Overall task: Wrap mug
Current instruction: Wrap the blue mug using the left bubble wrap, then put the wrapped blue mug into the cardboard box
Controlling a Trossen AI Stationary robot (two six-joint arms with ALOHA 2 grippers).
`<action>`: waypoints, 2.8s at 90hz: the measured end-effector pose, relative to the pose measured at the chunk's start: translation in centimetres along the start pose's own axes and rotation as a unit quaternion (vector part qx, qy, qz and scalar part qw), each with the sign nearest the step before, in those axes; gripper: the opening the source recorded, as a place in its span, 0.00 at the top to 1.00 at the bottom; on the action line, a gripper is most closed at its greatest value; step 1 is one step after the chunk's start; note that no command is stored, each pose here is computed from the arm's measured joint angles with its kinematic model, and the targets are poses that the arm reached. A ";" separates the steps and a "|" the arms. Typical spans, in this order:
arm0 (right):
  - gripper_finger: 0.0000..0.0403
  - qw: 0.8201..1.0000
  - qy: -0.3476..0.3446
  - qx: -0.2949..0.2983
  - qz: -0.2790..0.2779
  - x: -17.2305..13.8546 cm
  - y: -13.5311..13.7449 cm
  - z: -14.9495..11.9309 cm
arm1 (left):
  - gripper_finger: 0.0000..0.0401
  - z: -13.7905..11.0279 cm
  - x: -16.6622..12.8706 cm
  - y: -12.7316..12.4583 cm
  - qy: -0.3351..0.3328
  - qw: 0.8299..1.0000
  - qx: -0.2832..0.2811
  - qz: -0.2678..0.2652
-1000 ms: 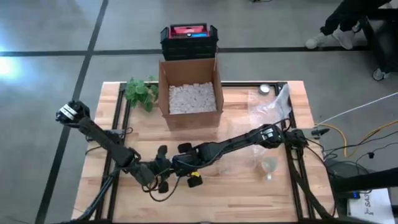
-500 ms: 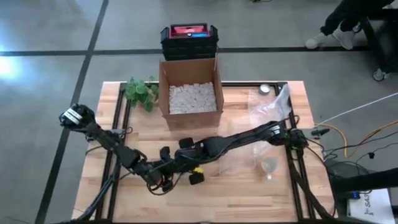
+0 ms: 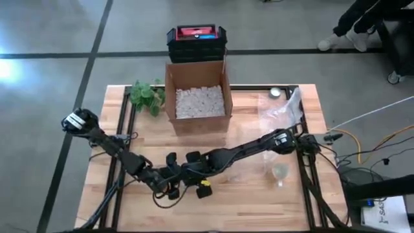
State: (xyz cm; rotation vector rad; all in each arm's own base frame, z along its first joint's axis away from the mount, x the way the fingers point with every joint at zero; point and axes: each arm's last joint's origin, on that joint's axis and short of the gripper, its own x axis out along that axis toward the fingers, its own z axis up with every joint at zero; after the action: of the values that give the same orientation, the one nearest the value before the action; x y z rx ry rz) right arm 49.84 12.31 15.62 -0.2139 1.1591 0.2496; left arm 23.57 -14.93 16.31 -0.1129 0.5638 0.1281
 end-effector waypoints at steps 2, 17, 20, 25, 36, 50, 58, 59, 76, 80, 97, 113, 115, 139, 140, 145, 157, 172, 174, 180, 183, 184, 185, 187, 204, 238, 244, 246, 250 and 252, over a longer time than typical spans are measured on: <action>1.00 1.000 0.001 0.001 0.001 0.1 -0.1 -0.1 | 1.00 0.0 0.0 0.0 0.000 1.000 0.000 0.000; 1.00 1.000 0.009 0.000 0.012 0.3 -0.2 -0.2 | 1.00 0.1 -0.1 0.0 -0.002 1.000 0.001 -0.001; 1.00 1.000 0.008 0.000 0.011 -0.3 -0.2 -0.1 | 1.00 0.1 -0.1 0.0 -0.002 1.000 0.000 -0.002; 1.00 1.000 0.002 -0.001 0.008 -1.5 -0.1 0.2 | 1.00 0.1 -0.1 0.0 -0.004 1.000 -0.001 -0.003; 1.00 1.000 0.002 -0.005 -0.002 -3.7 -0.1 0.3 | 1.00 0.3 -0.1 -0.1 -0.007 1.000 -0.009 -0.013; 1.00 0.999 -0.013 0.005 -0.036 -5.7 -1.7 0.5 | 1.00 0.3 -0.1 -0.2 -0.007 1.000 -0.009 -0.015; 1.00 0.999 -0.002 0.012 -0.037 -5.2 -2.4 0.2 | 1.00 0.3 -0.1 -0.2 -0.007 1.000 -0.009 -0.015; 1.00 0.999 -0.003 0.012 -0.036 -4.9 -2.4 0.1 | 1.00 0.3 -0.1 -0.2 -0.007 1.000 -0.009 -0.015; 1.00 1.000 -0.006 0.013 -0.019 -2.2 -2.2 0.0 | 1.00 0.3 -0.1 -0.1 -0.009 1.000 -0.007 -0.012; 1.00 1.000 -0.002 0.012 -0.010 -1.3 -2.0 -0.2 | 1.00 0.3 -0.1 -0.1 -0.010 1.000 -0.007 -0.009; 1.00 1.000 0.013 0.015 -0.001 0.5 -1.8 -0.7 | 1.00 1.1 -1.1 0.1 -0.013 1.000 -0.010 -0.021; 1.00 1.000 -0.008 0.015 -0.001 -0.1 -1.8 -0.1 | 1.00 2.6 -3.0 0.5 -0.022 0.999 -0.020 -0.025; 1.00 1.000 -0.010 0.014 -0.001 -0.2 -1.7 0.0 | 1.00 2.5 -3.0 0.6 -0.023 0.999 -0.018 -0.019; 1.00 1.000 -0.017 0.006 -0.001 -0.8 -1.5 0.4 | 1.00 1.0 -0.6 0.8 0.005 1.000 -0.022 0.009; 1.00 1.000 -0.017 0.005 -0.002 -0.8 -1.5 0.4 | 1.00 0.9 -0.5 0.7 0.007 1.000 -0.022 0.010; 1.00 1.000 -0.018 0.004 -0.001 -1.3 -1.5 0.4 | 1.00 0.5 0.0 0.6 0.013 1.000 -0.022 0.012; 1.00 1.000 -0.005 0.005 0.001 -2.2 -1.5 0.2 | 1.00 0.2 0.5 0.4 0.020 0.999 -0.024 0.013; 1.00 1.000 0.017 0.010 0.001 -3.3 -1.4 -0.1 | 1.00 0.1 0.5 0.4 0.024 0.999 -0.024 0.006; 1.00 1.000 0.013 0.014 0.000 -3.6 -1.5 0.0 | 1.00 0.1 0.5 0.4 0.026 0.999 -0.022 0.004; 1.00 1.000 0.007 0.021 -0.001 -6.1 -1.5 0.1 | 1.00 0.1 0.5 0.4 0.027 0.999 -0.020 0.005; 1.00 1.000 -0.003 0.024 -0.001 -7.9 -1.5 0.2 | 1.00 0.1 0.5 0.4 0.027 0.999 -0.020 0.004; 1.00 1.000 -0.009 0.024 -0.001 -8.7 -1.5 0.2 | 1.00 0.1 0.5 0.4 0.028 0.999 -0.020 0.004; 1.00 1.000 -0.014 0.023 -0.002 -9.4 -1.5 0.2 | 1.00 0.1 0.5 0.4 0.028 0.999 -0.020 0.004; 1.00 1.000 -0.021 0.020 -0.002 -10.4 -1.5 0.3 | 1.00 0.1 0.5 0.4 0.027 0.999 -0.020 0.004; 0.91 1.000 0.013 -0.007 0.015 -10.4 -1.1 -0.4 | 1.00 0.0 0.5 0.4 0.027 0.999 -0.019 0.004; 0.51 0.992 -0.013 -0.127 0.024 -7.9 3.8 0.3 | 1.00 0.1 0.4 0.4 0.024 1.000 -0.019 0.003; 0.47 0.989 -0.040 -0.139 0.008 -8.2 4.0 1.0 | 1.00 0.1 0.4 0.4 0.023 1.000 -0.020 0.003; 0.46 0.989 -0.046 -0.141 0.004 -8.4 4.0 1.1 | 1.00 0.1 0.4 0.4 0.023 1.000 -0.019 0.003; 0.44 0.989 -0.041 -0.144 -0.006 -8.1 4.0 1.1 | 1.00 0.1 0.4 0.4 0.023 1.000 -0.020 0.003; 0.44 0.989 -0.035 -0.144 -0.013 -7.8 4.0 1.0 | 1.00 0.2 0.4 0.4 0.023 1.000 -0.020 0.002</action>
State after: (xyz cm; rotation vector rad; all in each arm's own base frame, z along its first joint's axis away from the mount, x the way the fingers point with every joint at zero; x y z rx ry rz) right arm 46.55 15.72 23.07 -0.4705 1.0469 0.3993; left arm 23.92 -14.45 16.20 -0.1539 0.6069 0.1420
